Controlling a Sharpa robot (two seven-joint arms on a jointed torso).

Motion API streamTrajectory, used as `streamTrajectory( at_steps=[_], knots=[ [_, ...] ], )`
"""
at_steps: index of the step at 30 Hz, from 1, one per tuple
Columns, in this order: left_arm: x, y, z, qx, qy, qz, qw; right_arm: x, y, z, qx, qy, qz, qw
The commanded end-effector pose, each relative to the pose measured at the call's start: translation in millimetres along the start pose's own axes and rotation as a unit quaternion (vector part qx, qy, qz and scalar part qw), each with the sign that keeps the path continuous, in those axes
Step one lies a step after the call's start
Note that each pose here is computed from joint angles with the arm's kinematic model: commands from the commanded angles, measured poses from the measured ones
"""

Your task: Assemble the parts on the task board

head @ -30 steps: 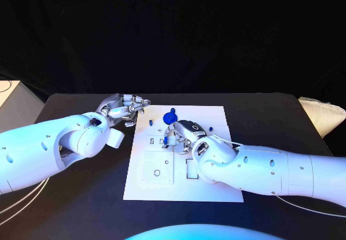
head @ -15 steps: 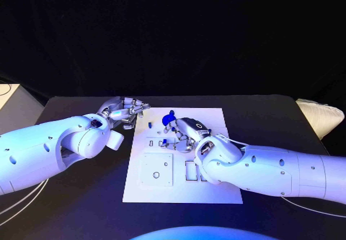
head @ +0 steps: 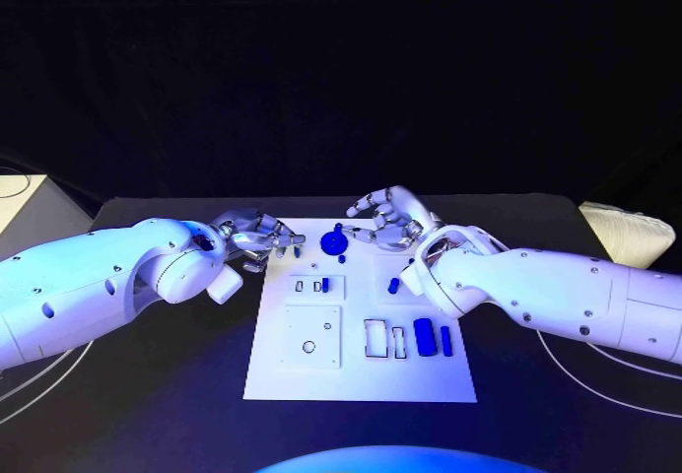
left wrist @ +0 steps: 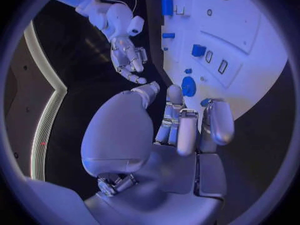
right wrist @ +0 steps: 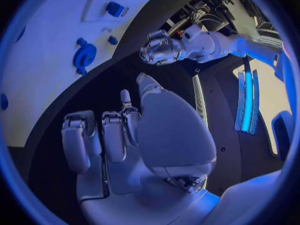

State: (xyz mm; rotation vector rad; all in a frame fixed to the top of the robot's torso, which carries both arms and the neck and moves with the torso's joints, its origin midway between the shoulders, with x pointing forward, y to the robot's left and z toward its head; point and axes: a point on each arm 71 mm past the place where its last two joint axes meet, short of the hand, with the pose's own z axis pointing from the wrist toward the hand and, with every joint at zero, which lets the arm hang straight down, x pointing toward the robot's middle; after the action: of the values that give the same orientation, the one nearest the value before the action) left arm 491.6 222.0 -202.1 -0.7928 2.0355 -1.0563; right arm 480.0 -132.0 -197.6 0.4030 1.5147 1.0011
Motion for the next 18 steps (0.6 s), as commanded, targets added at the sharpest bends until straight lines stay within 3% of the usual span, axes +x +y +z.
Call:
streamTrajectory(
  at_steps=[1,10,18],
  knots=[
    [13.9,-3.6,3.6,-0.069,0.057,0.104,0.991,-23.1,-5.6,7.2,0.026,-0.033,0.089,0.995],
    [26.7,-20.1,17.3,-0.123,0.049,0.216,0.967,-64.5,-3.8,19.6,0.044,-0.058,0.092,0.993],
    [39.9,-29.9,30.0,-0.16,0.055,0.282,0.944,-78.4,-7.5,21.9,0.059,-0.057,0.082,0.993]
  ],
)
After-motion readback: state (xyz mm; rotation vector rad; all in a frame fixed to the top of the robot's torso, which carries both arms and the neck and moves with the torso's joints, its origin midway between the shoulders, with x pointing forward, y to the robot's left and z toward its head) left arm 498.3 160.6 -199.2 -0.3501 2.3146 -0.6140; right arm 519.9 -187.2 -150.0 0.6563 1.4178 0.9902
